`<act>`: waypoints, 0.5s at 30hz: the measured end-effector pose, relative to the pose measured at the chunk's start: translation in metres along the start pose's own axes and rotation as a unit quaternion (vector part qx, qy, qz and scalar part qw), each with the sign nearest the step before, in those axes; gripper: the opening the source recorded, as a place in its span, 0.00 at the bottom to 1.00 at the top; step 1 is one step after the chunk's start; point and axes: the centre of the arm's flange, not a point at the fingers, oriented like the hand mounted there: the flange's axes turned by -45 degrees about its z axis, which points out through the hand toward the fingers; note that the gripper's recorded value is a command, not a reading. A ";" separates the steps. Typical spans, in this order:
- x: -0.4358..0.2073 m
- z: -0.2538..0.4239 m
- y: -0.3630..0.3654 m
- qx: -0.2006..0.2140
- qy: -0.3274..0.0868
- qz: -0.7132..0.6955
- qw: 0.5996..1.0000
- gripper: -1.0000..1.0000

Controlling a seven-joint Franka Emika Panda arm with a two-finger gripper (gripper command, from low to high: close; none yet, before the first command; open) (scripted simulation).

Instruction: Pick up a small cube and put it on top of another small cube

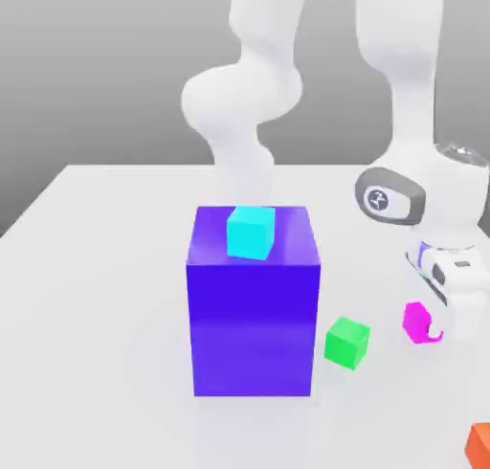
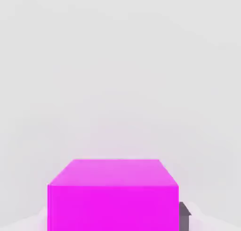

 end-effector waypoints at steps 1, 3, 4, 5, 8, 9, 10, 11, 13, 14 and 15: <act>0.000 -0.002 0.000 -0.001 0.000 0.000 1.000 0.00; 0.001 -0.012 0.002 -0.003 0.000 -0.001 1.000 0.00; 0.001 -0.019 0.003 -0.004 0.000 -0.001 1.000 0.00; 0.001 -0.025 0.003 -0.005 0.000 -0.001 1.000 0.00; 0.001 -0.045 0.003 -0.004 0.000 -0.001 1.000 0.00; 0.001 -0.051 0.003 -0.004 0.000 -0.001 1.000 0.00; 0.001 -0.056 0.002 -0.003 0.000 -0.001 1.000 0.00; 0.000 -0.062 0.001 -0.001 0.000 0.000 1.000 0.00; -0.016 -0.071 0.008 0.003 0.001 0.010 1.000 0.00; -0.025 -0.075 0.012 0.005 0.002 0.015 1.000 0.00; -0.035 -0.079 0.016 0.007 0.003 0.020 1.000 0.00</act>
